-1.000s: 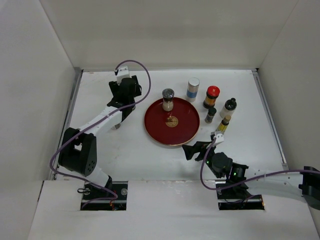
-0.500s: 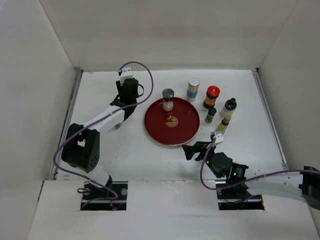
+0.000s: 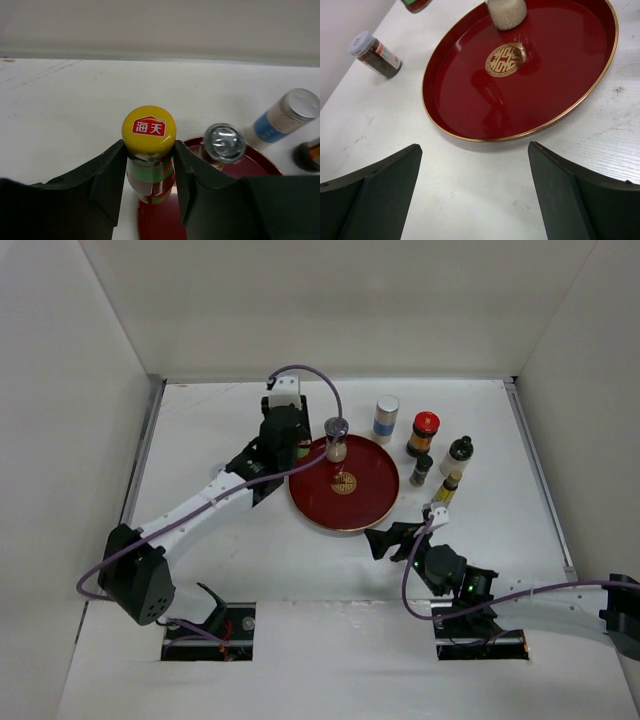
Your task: Organize the condiment bottles
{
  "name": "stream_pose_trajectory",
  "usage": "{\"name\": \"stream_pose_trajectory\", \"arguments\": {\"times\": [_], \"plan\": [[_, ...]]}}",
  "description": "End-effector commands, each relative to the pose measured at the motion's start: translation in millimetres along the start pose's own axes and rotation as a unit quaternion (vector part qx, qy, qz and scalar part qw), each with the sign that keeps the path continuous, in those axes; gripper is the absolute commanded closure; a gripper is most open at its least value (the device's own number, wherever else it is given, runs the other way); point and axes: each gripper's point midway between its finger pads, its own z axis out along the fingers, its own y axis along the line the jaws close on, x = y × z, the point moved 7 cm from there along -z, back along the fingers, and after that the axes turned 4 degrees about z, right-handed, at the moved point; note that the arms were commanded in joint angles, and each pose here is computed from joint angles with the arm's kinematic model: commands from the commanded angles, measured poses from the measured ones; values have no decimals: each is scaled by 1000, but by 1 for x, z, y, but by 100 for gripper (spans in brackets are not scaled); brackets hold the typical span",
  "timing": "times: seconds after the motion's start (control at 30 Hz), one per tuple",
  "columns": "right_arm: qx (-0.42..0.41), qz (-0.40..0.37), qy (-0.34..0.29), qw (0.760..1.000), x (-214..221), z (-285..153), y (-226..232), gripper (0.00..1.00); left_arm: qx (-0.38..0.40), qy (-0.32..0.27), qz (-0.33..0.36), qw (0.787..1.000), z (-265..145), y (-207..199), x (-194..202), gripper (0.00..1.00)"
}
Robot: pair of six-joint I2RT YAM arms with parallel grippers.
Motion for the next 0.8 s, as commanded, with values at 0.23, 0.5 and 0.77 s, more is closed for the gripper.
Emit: {"name": "stream_pose_trajectory", "arguments": {"times": [0.23, 0.5, 0.77], "plan": [[-23, 31, -26, 999, -13, 1, 13, 6, 49, -49, -39, 997, 19, -61, -20, 83], [-22, 35, -30, 999, -14, 0, 11, 6, 53, -30, -30, 998, 35, -75, 8, 83], [-22, 35, -31, 999, -14, 0, 11, 6, 32, -13, -40, 999, 26, -66, 29, 45]]}}
